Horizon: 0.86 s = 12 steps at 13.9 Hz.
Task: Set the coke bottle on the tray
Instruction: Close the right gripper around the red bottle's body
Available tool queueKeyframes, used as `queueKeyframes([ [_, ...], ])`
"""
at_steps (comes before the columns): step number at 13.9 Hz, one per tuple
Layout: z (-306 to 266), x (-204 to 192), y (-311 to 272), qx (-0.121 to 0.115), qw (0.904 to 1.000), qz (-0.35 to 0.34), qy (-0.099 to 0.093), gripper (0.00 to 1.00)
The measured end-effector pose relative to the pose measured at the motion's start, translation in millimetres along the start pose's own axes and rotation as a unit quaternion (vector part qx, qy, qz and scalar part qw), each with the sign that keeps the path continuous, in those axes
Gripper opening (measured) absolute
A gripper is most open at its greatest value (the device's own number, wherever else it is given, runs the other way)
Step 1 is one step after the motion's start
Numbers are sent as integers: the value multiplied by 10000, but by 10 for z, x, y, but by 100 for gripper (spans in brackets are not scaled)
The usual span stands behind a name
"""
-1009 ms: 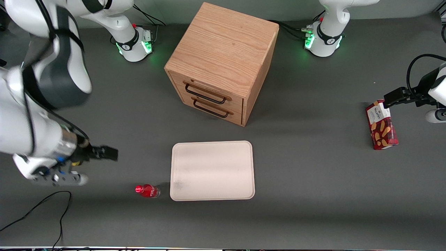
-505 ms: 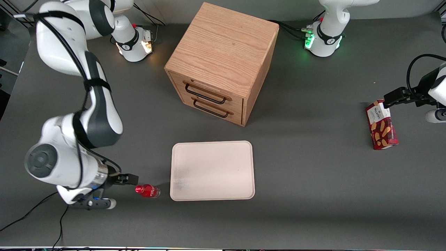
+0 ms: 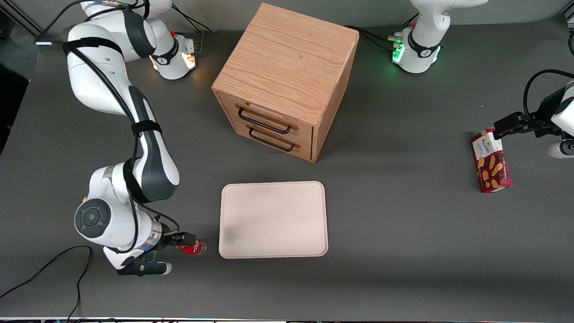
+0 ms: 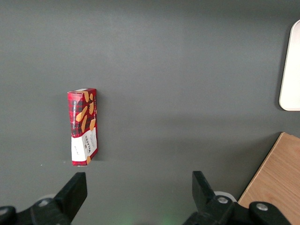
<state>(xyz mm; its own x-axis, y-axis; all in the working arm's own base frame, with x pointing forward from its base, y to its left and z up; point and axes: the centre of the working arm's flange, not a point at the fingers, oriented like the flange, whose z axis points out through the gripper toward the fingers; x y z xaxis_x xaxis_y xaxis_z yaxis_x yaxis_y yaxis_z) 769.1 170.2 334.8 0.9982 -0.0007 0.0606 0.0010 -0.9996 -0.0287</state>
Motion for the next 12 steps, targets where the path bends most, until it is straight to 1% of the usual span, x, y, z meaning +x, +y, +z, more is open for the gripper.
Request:
queueKeyframes([
  [3, 60, -1, 1, -7, 10000, 0, -25, 99],
  [4, 76, 5, 0, -4, 10000, 0, -5, 95],
  [5, 90, 9, 0, -2, 10000, 0, 7, 95],
  [6, 105, 8, 0, -4, 10000, 1, -1, 89],
  [7, 120, 7, 1, -6, 10000, 1, -11, 89],
  [8, 138, 5, 2, -9, 10000, 1, -23, 84],
  [9, 160, 3, 2, -13, 10000, 1, -37, 74],
  [10, 185, 1, 3, -17, 10000, 0, -52, 74],
  [12, 237, -4, 5, -24, 10000, -2, -85, 60],
])
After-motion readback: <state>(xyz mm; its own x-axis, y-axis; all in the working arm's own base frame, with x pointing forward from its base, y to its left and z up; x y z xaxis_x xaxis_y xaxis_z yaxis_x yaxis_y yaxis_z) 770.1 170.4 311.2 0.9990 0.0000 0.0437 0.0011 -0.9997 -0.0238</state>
